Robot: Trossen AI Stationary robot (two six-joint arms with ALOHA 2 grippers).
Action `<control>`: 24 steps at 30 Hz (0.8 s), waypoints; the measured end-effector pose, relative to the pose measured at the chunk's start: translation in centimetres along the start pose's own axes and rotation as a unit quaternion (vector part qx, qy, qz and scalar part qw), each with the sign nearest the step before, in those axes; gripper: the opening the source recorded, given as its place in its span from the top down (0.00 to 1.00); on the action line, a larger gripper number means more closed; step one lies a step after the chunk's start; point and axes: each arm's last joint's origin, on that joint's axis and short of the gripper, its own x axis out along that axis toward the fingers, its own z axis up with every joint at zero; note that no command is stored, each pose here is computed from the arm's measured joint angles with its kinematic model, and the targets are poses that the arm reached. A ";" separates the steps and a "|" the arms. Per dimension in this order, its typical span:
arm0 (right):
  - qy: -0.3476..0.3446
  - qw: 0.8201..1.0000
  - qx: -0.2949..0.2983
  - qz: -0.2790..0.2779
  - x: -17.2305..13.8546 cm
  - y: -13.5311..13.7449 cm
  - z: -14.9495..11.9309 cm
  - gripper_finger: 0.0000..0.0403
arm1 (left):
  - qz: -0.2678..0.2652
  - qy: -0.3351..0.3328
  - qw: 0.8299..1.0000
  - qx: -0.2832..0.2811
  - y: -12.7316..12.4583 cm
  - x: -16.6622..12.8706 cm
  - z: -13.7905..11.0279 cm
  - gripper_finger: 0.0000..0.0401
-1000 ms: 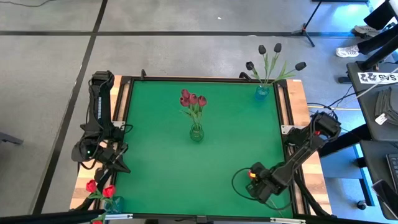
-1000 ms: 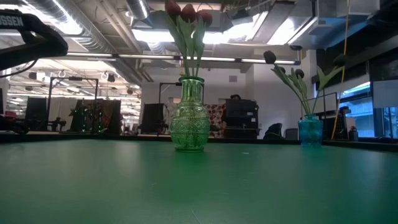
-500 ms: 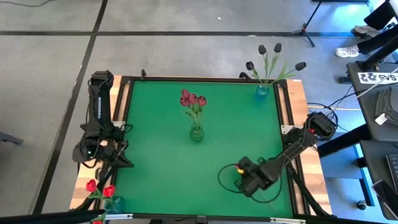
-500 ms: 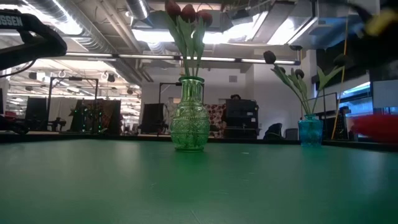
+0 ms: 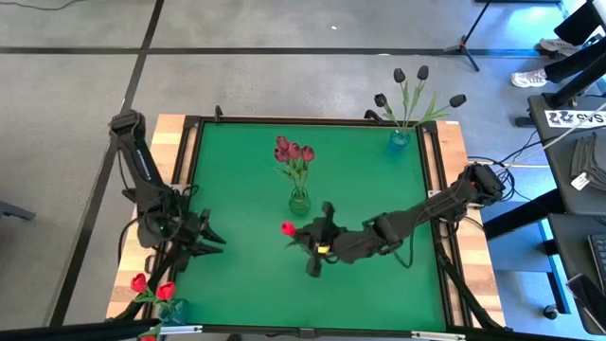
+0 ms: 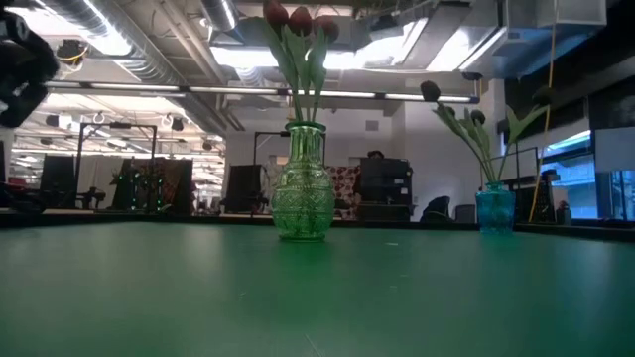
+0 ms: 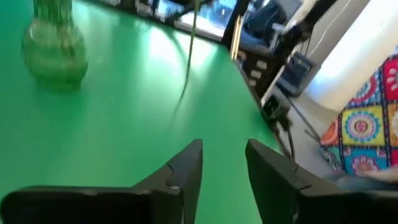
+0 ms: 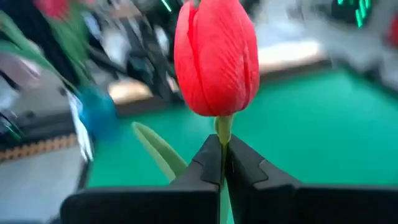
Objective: Sort flowers into vase by color
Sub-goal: Put the red flower into the bottom left blue vase
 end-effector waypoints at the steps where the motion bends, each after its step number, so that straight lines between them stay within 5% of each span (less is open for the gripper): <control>1: -0.030 0.999 -0.011 0.012 0.0 0.3 0.7 0.99 | 0.000 -0.010 1.000 0.001 -0.1 0.2 0.3 0.69; 13: -0.202 0.973 -0.048 0.101 0.1 2.3 3.1 0.98 | -0.010 -0.057 0.997 0.048 -0.4 2.8 1.9 0.66; 24: -0.218 0.972 -0.015 0.092 3.8 1.0 1.9 0.98 | -0.053 -0.124 0.988 0.080 0.3 5.1 4.2 0.66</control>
